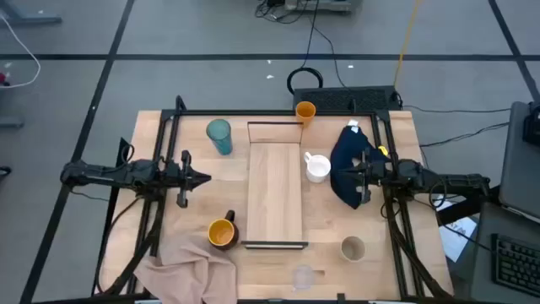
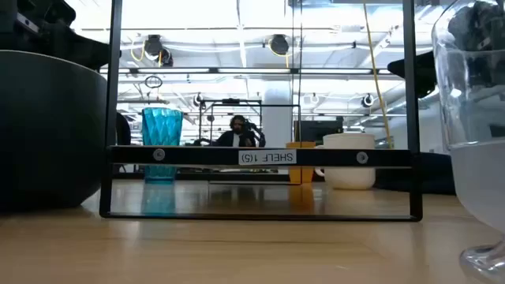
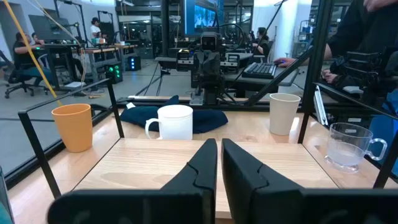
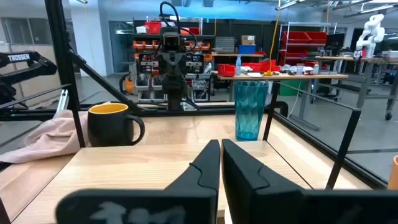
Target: Stack small to large cups/mugs on shelf
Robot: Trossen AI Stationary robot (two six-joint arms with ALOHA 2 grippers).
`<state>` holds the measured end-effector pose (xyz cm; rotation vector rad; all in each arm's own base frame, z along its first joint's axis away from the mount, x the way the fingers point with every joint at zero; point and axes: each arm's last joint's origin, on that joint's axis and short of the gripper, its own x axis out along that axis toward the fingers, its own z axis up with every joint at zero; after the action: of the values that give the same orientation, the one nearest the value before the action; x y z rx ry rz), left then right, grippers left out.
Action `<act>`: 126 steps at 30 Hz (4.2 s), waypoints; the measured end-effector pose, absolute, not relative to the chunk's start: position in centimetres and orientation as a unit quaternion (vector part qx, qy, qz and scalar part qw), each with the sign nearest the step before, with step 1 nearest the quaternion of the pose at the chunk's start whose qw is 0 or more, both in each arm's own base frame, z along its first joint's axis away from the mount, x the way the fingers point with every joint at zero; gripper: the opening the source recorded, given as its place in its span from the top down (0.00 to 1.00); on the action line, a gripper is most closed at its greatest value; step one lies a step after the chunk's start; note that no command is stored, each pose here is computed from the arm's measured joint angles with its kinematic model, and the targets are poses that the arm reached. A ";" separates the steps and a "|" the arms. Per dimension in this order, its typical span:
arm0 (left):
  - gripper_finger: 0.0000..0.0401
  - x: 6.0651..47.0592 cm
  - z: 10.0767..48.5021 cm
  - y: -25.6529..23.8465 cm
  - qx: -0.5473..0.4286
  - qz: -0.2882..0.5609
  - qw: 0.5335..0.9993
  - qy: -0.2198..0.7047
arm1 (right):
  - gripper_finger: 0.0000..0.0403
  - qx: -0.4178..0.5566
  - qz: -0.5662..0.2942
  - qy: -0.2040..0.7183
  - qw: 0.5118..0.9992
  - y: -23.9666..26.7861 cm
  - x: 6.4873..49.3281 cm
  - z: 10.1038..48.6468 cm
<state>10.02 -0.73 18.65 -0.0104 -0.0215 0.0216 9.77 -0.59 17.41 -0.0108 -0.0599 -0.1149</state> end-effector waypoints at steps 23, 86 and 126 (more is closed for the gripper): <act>0.94 10.0 18.7 -0.7 -0.005 0.011 1.000 -0.011 | 0.98 -0.005 -0.057 -0.030 0.998 -0.6 9.8 17.4; 0.94 8.3 23.8 0.2 -0.365 0.040 0.876 -0.313 | 0.98 0.299 0.133 -0.514 0.793 -0.4 4.4 25.5; 0.93 10.0 39.1 0.6 -0.250 0.256 0.932 0.059 | 0.84 0.226 -0.007 -0.106 0.968 -0.6 13.4 37.7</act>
<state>9.95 0.55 39.08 -0.5118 0.1213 0.5231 13.44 -0.59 37.67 0.4568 -0.2138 -0.0150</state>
